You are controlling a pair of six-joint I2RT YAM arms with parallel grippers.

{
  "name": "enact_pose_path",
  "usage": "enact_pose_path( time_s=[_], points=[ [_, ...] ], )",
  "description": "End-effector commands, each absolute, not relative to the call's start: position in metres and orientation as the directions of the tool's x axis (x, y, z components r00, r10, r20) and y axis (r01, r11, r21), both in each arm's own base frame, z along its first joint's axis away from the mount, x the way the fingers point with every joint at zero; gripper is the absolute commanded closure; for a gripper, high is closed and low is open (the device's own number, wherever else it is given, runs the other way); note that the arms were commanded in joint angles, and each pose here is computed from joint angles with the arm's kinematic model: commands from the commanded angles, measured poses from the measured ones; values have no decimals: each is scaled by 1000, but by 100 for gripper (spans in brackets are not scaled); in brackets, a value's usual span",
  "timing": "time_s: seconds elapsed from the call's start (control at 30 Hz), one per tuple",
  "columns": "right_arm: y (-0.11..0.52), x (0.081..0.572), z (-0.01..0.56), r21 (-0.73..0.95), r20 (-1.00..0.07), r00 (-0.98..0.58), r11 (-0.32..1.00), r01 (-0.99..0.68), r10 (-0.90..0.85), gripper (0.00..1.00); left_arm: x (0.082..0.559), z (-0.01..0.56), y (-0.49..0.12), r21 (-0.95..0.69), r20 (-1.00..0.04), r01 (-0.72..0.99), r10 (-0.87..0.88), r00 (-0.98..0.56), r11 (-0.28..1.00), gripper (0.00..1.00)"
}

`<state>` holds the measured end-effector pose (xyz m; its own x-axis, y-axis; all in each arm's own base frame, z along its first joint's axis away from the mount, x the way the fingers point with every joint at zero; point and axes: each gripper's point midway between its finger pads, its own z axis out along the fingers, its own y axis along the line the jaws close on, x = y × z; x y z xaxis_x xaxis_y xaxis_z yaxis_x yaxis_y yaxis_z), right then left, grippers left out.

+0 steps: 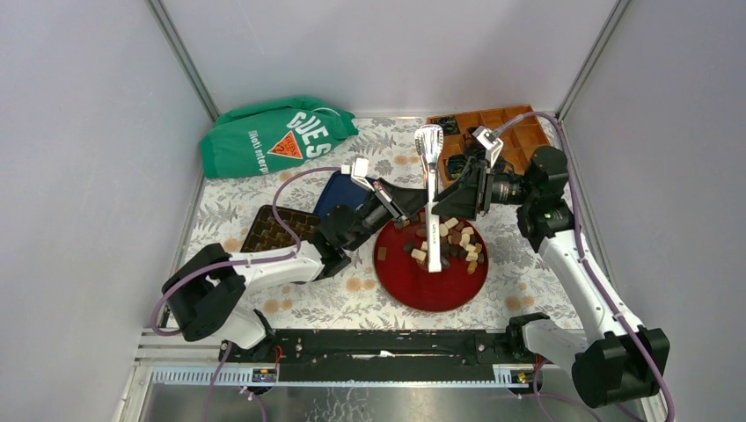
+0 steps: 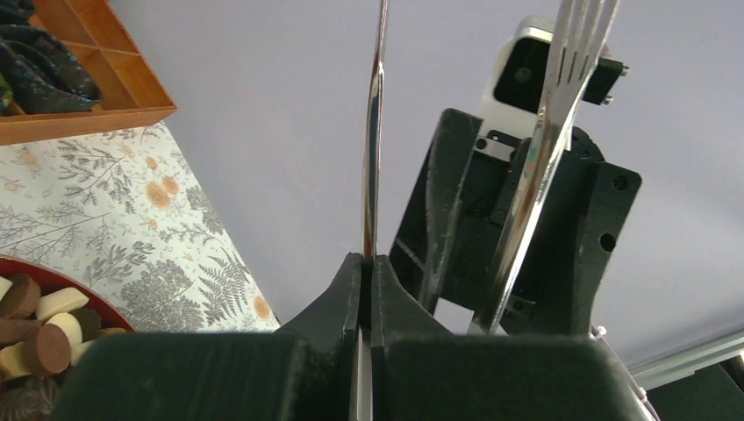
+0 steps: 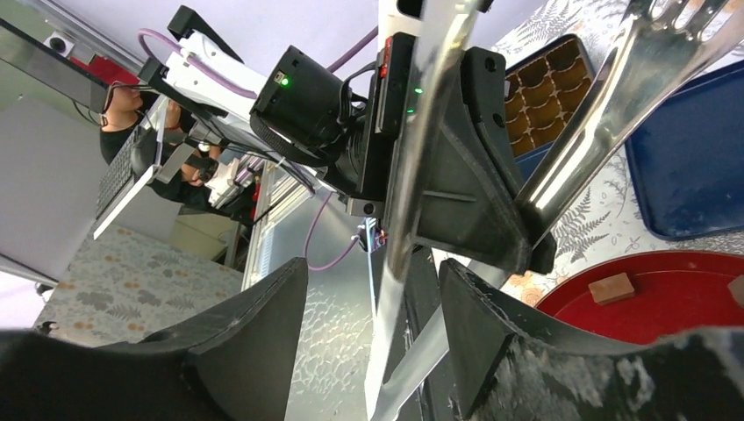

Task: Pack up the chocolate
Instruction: Adjust the clamp.

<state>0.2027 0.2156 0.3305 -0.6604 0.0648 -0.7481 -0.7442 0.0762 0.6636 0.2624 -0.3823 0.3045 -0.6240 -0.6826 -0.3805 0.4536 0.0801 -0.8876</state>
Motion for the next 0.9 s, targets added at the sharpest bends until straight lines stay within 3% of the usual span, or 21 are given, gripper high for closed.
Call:
enact_pose_path(
  time_s=[0.0, 0.1, 0.27, 0.37, 0.57, 0.77, 0.87],
  points=[
    [223, 203, 334, 641, -767, -639, 51, -766, 57, 36, 261, 344, -384, -862, -345, 507, -728, -592, -3, 100],
    [227, 201, 334, 646, -764, -644, 35, -763, 44, 43, 262, 342, -385, -865, -346, 502, -727, -592, 3, 100],
    [229, 196, 342, 655, -755, -654, 1, -756, 38, 84, 279, 328, -385, -897, -307, 442, -742, -597, 16, 100],
    [228, 185, 359, 623, -781, -624, -43, -781, 18, 98, 304, 298, -380, -952, -217, 304, -752, -623, 23, 100],
    [222, 160, 387, 520, -853, -521, -113, -847, -17, 100, 351, 212, -362, -992, -49, -63, -808, -587, 106, 100],
    [222, 158, 384, 514, -857, -516, -106, -851, -9, 100, 365, 212, -369, -994, -56, -42, -798, -600, 102, 100],
    [222, 169, 364, 520, -854, -520, -37, -853, -14, 93, 363, 235, -372, -995, -103, 54, -785, -611, 89, 100]
  ],
)
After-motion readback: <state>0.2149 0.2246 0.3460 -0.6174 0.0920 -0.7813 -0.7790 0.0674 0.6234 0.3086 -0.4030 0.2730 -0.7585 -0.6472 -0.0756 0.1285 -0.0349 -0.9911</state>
